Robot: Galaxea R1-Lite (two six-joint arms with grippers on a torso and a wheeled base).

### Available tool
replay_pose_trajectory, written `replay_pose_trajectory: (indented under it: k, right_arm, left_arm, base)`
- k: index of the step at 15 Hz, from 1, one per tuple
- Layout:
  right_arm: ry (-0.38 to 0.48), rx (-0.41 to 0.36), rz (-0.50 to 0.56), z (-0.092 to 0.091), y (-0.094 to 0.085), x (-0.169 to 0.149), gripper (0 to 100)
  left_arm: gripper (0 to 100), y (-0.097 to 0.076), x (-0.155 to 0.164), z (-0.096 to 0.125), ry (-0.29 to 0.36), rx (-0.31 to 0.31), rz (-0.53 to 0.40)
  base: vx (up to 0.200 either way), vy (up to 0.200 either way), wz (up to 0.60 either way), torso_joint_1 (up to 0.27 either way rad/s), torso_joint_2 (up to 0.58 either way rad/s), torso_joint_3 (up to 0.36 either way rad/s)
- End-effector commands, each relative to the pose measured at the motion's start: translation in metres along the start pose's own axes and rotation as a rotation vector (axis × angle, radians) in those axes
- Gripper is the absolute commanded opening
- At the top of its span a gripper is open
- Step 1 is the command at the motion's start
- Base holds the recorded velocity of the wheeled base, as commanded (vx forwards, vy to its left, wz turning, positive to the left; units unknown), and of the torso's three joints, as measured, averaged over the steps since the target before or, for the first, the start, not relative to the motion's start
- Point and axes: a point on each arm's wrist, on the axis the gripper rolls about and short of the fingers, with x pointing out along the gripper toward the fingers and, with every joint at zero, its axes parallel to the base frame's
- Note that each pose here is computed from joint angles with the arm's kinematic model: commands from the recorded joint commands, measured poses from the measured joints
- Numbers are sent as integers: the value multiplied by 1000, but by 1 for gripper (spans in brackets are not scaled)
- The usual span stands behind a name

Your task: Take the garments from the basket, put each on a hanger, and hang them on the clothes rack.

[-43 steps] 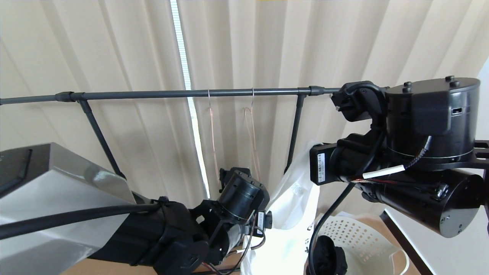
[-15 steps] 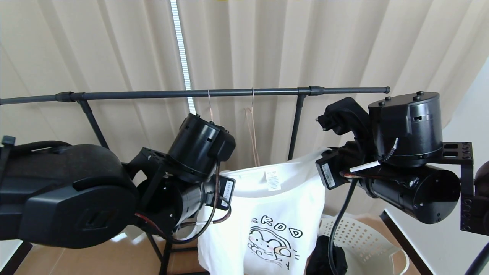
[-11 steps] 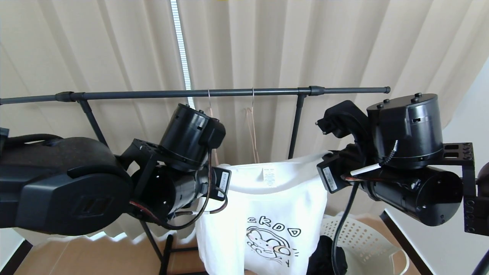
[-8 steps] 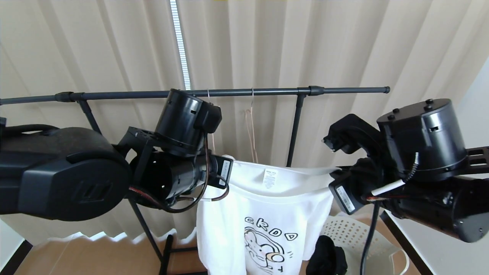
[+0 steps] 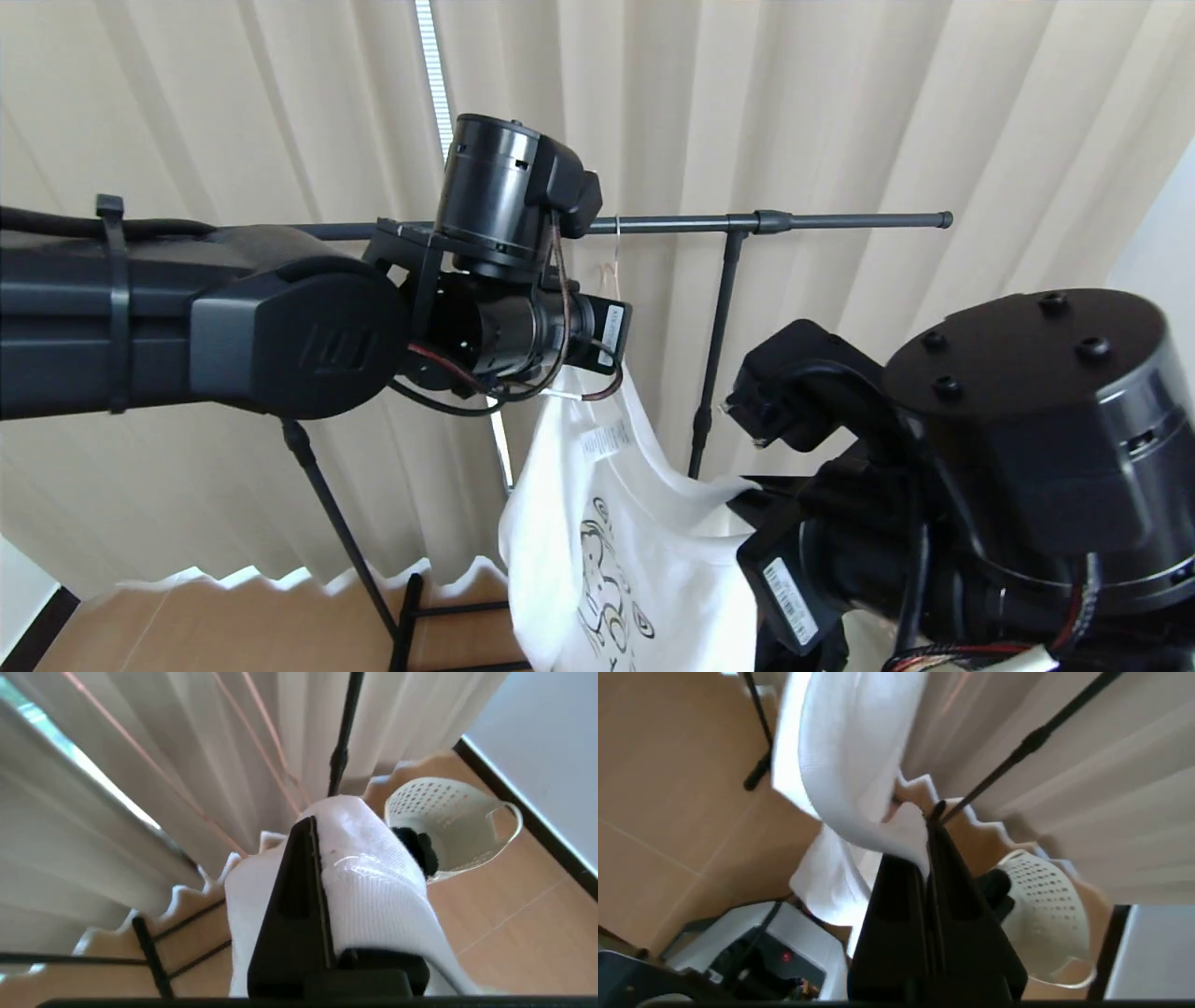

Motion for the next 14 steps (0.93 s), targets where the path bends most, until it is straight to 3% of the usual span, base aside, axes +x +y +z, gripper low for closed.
replay_pose_trajectory:
  k: [1, 5, 8, 11, 14]
  right_arm:
    - [14, 62, 57, 8, 38, 17, 0]
    - [-23, 228, 101, 27, 55, 21, 0]
    - [-6, 200, 85, 24, 47, 16, 0]
    - [69, 80, -27, 15, 4, 14, 0]
    - [102, 99, -157, 18, -38, 33, 0]
  left_arm:
    - [0, -4, 11, 6, -18, -3, -38]
    - [0, -5, 9, 10, -58, -17, -95]
    - [0, -3, 6, 11, -60, -20, -93]
    - [0, 5, 1, 6, -42, -16, -54]
    - [0, 25, -16, -7, 2, -20, 18]
  base:
    - [0, 0, 0, 0, 0, 0]
    - [0, 0, 0, 0, 0, 0]
    - [0, 0, 0, 0, 0, 0]
    - [0, 0, 0, 0, 0, 0]
    - [0, 0, 0, 0, 0, 0]
